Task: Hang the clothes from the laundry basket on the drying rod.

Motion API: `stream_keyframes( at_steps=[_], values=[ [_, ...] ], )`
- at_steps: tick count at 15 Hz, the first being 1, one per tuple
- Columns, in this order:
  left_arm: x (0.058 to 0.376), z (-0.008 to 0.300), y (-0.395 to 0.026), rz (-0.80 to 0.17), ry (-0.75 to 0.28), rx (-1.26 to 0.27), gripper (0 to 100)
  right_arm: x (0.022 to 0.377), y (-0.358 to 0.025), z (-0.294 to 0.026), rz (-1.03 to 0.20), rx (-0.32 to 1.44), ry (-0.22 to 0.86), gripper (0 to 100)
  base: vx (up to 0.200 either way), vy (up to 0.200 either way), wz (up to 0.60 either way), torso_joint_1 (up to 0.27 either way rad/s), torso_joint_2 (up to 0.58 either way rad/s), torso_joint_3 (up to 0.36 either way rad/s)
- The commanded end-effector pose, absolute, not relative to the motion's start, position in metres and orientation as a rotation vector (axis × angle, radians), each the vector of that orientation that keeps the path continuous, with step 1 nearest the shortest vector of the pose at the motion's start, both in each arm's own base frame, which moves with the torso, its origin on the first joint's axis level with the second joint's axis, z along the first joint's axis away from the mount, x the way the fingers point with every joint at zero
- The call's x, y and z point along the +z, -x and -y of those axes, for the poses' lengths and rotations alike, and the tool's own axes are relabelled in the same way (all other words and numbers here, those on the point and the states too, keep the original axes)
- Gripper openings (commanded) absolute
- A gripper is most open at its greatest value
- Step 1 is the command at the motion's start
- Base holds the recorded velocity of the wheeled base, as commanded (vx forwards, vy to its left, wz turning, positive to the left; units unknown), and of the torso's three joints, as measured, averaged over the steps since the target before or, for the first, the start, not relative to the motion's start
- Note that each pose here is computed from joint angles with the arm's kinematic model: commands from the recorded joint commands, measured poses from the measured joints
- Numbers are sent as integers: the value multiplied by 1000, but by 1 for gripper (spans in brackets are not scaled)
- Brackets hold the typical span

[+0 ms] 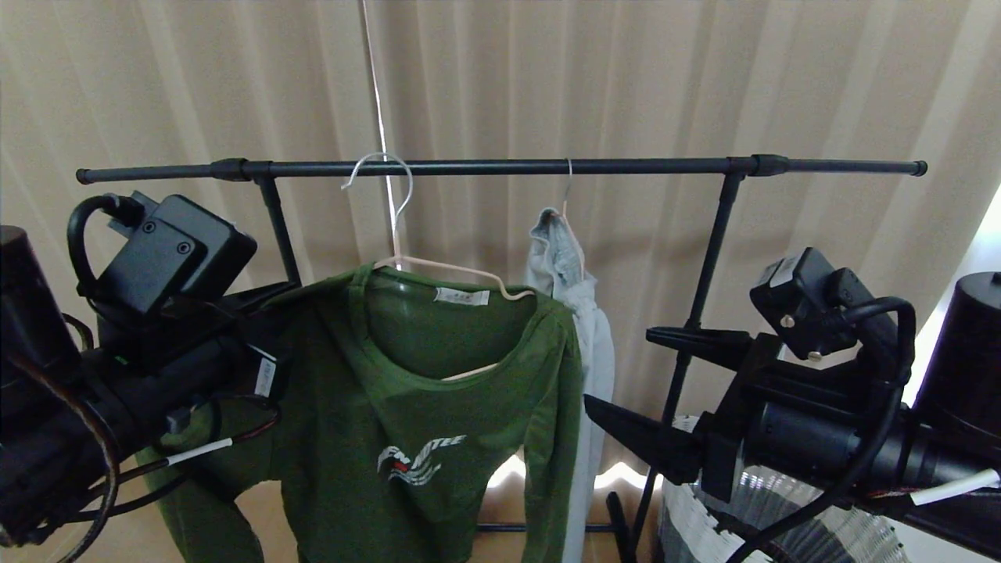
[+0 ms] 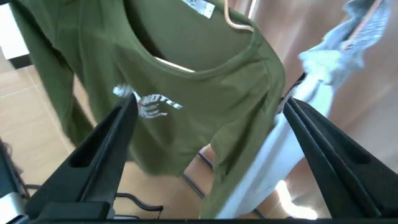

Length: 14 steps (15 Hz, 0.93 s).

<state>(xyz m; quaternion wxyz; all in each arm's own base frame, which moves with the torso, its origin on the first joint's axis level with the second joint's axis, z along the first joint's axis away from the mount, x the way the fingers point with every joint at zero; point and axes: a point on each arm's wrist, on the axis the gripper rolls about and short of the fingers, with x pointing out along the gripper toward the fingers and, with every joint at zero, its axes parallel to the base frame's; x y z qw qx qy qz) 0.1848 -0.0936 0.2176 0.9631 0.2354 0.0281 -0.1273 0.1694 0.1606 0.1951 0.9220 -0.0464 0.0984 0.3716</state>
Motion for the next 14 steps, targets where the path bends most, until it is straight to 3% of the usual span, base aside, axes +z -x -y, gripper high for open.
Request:
stream_keyframes(
  at_steps=[1,7,14],
  values=[
    [213,99,-187,-54,-476,-275,0,197,-173,-154,-194,733,100,100,0,0,0,0,0,0],
    [205,114,-190,-21,-470,-328,0,216,-191,-140,-107,645,133,100,0,0,0,0,0,0],
    [205,140,-180,32,-459,-440,0,222,-202,-172,-56,732,238,100,0,0,0,0,0,0]
  ],
)
